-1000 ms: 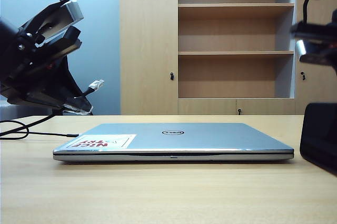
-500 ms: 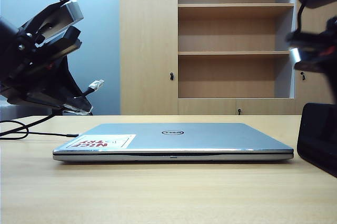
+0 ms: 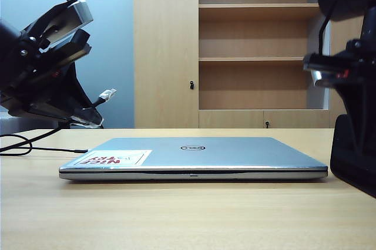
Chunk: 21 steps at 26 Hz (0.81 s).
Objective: Pick up the charging cable and the phone, plug the charging cable into the charging port on the phone, and finally place them back on the table.
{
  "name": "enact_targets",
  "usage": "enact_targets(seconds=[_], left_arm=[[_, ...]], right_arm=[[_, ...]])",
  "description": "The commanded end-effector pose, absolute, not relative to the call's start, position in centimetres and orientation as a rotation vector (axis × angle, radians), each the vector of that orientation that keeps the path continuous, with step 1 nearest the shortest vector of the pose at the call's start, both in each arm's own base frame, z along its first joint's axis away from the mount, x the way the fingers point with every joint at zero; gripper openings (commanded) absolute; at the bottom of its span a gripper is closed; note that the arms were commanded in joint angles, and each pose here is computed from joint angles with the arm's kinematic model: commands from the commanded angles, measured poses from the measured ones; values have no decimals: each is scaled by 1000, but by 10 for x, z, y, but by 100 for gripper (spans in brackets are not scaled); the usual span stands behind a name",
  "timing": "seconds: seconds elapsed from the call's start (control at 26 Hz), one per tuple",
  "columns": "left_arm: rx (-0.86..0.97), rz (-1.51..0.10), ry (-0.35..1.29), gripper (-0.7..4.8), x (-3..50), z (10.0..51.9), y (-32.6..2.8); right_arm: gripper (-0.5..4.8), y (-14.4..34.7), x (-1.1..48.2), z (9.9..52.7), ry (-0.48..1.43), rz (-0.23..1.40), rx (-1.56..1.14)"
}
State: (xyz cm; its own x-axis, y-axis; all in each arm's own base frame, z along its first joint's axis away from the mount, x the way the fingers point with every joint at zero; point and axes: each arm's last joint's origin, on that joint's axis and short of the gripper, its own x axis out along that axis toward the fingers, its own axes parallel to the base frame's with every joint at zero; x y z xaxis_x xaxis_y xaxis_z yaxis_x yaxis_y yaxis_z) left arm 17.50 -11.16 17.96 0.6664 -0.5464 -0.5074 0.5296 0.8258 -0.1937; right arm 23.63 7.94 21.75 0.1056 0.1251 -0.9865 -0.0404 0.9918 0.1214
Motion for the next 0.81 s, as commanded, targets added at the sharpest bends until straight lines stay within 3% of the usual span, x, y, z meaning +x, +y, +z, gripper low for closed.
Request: enact_targets(seconds=[0.04, 0.19, 0.27, 0.58, 0.81], left_arm=[[-36, -616, 559, -6, 176, 183, -113], [-36, -616, 559, -6, 176, 183, -113], [-36, -616, 560, -6, 176, 182, -113], [-24, -650, 571, -6, 171, 182, -119], [-20, -765, 618, -6, 152, 180, -140]], right_arm=[[122, 81, 240, 213, 1475, 123, 64], [104, 82, 244, 203, 1519, 112, 56], [-10, 82, 244, 199, 1547, 104, 51], [-7, 82, 241, 225, 1565, 125, 71], [-6, 93, 251, 265, 1304, 415, 267]])
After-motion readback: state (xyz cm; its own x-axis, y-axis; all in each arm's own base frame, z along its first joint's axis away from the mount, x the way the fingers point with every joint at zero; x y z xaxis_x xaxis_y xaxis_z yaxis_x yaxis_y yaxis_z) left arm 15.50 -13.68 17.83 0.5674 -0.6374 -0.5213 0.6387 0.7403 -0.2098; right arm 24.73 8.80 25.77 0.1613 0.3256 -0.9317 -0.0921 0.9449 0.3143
